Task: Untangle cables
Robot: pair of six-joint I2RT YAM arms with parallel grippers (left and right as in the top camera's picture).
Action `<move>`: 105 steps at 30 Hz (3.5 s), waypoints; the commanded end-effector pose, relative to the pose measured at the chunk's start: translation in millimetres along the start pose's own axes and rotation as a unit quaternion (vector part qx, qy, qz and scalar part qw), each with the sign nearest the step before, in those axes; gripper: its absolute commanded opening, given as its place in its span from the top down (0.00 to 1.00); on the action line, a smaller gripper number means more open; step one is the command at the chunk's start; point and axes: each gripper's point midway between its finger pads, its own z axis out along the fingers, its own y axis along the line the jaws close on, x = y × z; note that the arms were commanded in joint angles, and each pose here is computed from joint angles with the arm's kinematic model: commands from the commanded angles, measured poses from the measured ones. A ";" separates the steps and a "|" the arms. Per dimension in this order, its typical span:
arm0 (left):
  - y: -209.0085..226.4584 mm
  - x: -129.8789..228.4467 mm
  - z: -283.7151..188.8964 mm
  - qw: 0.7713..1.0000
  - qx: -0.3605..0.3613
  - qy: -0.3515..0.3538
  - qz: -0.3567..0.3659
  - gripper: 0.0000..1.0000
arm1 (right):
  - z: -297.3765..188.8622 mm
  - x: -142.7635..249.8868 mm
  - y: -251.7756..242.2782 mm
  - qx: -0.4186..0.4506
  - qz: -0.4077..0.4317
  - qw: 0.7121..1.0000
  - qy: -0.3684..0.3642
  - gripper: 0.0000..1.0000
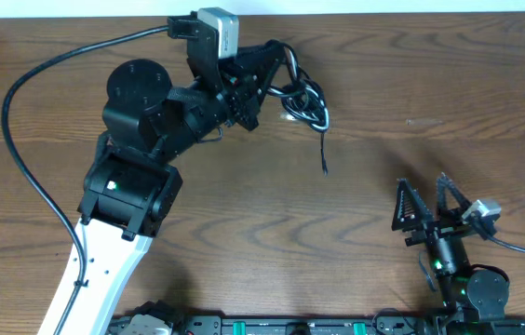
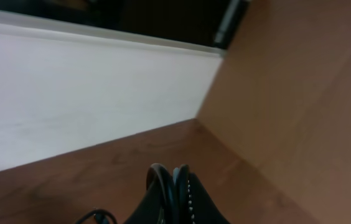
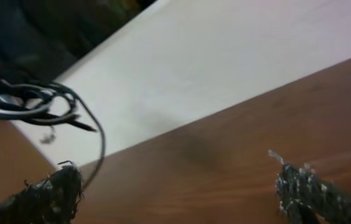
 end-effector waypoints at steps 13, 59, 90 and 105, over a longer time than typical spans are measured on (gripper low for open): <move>-47.8 -13.9 -10.7 0.992 0.118 0.001 -0.047 0.93 | 5.5 -28.6 50.7 -0.091 0.113 0.989 0.021 0.01; -62.4 -29.7 -19.1 0.987 0.151 -0.021 -0.053 0.93 | 152.2 95.7 101.5 -0.190 0.077 0.893 0.402 0.99; 172.8 8.6 -104.0 0.822 -0.560 0.023 0.100 0.93 | 117.4 118.8 115.3 -0.232 0.093 0.843 0.476 0.99; 145.6 116.2 -88.9 0.872 -0.417 0.251 0.045 0.92 | 157.4 60.0 30.0 -0.123 0.080 0.917 0.372 0.99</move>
